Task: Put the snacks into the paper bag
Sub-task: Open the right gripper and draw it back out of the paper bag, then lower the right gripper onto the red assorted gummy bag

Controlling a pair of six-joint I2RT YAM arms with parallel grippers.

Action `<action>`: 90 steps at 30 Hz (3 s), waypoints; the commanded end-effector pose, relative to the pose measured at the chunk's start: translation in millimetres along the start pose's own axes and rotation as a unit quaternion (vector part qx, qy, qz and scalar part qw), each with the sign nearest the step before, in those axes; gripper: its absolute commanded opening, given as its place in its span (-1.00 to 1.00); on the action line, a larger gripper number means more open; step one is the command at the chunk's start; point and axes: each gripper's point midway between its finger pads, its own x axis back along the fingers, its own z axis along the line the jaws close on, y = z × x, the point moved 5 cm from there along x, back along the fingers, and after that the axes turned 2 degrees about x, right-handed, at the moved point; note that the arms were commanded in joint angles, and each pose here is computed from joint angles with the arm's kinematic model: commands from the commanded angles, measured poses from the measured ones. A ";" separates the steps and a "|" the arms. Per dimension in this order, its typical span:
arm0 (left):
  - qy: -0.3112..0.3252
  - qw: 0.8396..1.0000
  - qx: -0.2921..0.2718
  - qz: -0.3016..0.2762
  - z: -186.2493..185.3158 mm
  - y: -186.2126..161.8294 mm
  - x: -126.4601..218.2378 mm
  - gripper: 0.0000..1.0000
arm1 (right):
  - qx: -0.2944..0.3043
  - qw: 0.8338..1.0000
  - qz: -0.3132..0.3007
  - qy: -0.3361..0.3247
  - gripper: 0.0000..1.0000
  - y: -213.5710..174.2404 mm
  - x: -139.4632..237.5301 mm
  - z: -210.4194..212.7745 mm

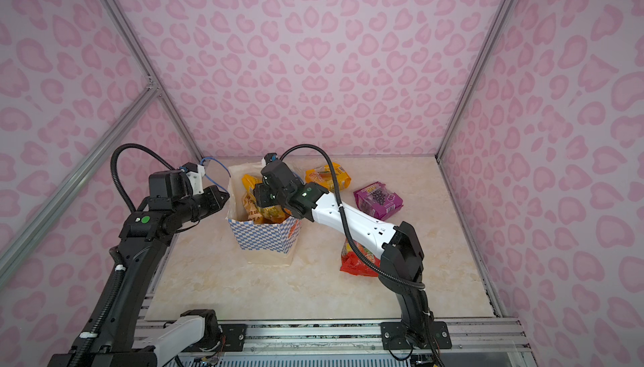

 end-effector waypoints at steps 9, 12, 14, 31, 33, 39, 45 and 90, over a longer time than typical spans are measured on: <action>-0.006 1.000 -0.013 -0.013 -4.3 4.8 5.0 -0.87 | 0.084 0.990 -0.104 0.038 0.83 83.6 105.6 35.4; -0.008 1.000 -0.016 -0.014 -5.6 5.3 6.7 -0.87 | 0.058 0.991 -0.118 -0.016 0.92 85.9 132.3 -1.3; -0.011 1.000 -0.017 -0.012 -6.4 5.2 6.6 -0.86 | 0.020 0.990 -0.123 -0.070 0.95 75.6 150.7 -44.1; -0.009 1.000 -0.013 0.005 -1.7 -3.1 1.0 -0.87 | -0.263 0.926 0.023 -0.269 0.95 -169.4 230.9 -268.6; -0.010 1.000 -0.011 0.006 -1.4 -3.7 -0.1 -0.87 | -0.286 0.923 0.021 -0.255 0.93 -181.3 221.2 -284.3; -0.010 1.000 -0.012 0.011 -1.5 -3.7 -1.7 -0.88 | -0.318 0.929 -0.049 -0.181 0.73 -187.5 183.3 -319.5; -0.003 1.000 -0.014 0.006 0.2 -4.2 0.9 -0.87 | -0.329 0.927 -0.086 -0.157 0.73 -185.9 171.9 -347.1; 0.002 1.000 -0.009 0.004 -2.2 4.1 -0.2 -0.88 | -0.250 0.961 -0.114 -0.034 -1.00 -156.6 161.0 -304.6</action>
